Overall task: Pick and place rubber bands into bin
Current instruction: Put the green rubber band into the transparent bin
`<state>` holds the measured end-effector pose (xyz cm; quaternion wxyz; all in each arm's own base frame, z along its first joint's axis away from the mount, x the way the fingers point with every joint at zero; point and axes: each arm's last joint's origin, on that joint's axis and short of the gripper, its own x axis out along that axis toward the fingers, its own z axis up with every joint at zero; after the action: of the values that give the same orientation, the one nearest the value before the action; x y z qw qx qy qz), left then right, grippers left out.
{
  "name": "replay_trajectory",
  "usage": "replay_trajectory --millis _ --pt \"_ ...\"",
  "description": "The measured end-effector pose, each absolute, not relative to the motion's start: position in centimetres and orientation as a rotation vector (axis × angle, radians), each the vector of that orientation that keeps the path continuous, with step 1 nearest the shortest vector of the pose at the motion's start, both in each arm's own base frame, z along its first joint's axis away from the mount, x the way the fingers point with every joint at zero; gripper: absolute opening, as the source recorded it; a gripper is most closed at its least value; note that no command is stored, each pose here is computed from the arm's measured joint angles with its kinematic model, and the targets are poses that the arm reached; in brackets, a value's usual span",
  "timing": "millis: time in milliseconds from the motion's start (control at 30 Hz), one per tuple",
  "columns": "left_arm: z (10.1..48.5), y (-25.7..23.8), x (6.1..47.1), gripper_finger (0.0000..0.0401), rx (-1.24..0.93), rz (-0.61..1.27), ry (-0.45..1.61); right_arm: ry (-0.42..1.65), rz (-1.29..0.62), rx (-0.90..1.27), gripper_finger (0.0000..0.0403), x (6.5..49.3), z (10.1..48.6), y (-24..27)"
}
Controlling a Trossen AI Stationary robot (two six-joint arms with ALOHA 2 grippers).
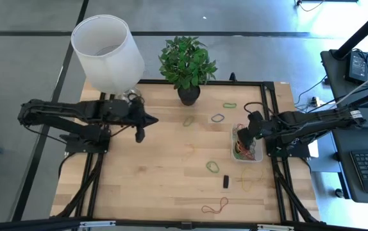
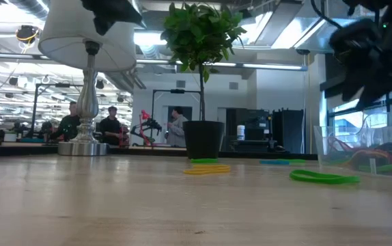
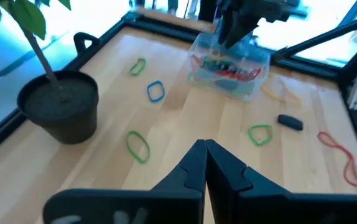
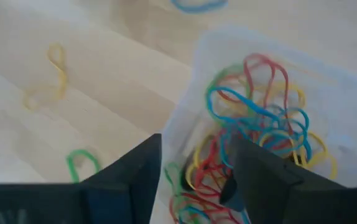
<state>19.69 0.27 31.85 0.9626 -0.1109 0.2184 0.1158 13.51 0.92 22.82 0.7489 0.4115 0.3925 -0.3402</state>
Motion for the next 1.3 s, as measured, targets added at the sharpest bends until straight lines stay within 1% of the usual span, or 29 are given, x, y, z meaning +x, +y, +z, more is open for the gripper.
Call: replay_trajectory --millis 200,400,533,633,767,867,967,1133,1300 --pt "30.7 -0.9 17.8 0.0002 -0.176 0.230 0.429 0.746 -0.761 0.870 0.0139 13.9 24.9 0.7" --pt "29.1 -2.3 17.3 0.0003 -0.067 0.234 0.464 0.667 -0.700 0.852 0.0071 14.6 26.1 0.7" --pt "29.1 -2.5 17.2 0.0003 -0.025 0.240 0.465 0.616 -0.669 0.835 0.0030 15.5 26.4 0.4" --pt "29.3 -2.4 16.9 0.0003 -0.009 0.229 0.452 0.594 -0.694 0.818 0.0006 16.4 26.2 -0.4" --pt "29.6 -2.4 16.5 0.0002 0.018 0.212 0.440 0.602 -0.712 0.735 0.0011 18.2 25.6 -1.9" --pt "29.7 -2.4 16.3 0.0003 0.104 0.161 0.447 0.675 -0.752 0.664 0.0010 19.2 24.4 -3.6" --pt "29.9 -2.3 16.1 0.0002 0.126 0.142 0.440 0.785 -0.771 0.634 0.0004 19.8 23.0 -5.9" --pt "30.0 -2.1 16.0 0.0005 0.133 0.161 0.427 0.932 -0.773 0.638 0.0009 19.7 20.8 -9.6" --pt "30.0 -2.1 16.0 0.0007 0.134 0.160 0.427 0.995 -0.779 0.551 0.0024 18.9 19.9 -12.2"
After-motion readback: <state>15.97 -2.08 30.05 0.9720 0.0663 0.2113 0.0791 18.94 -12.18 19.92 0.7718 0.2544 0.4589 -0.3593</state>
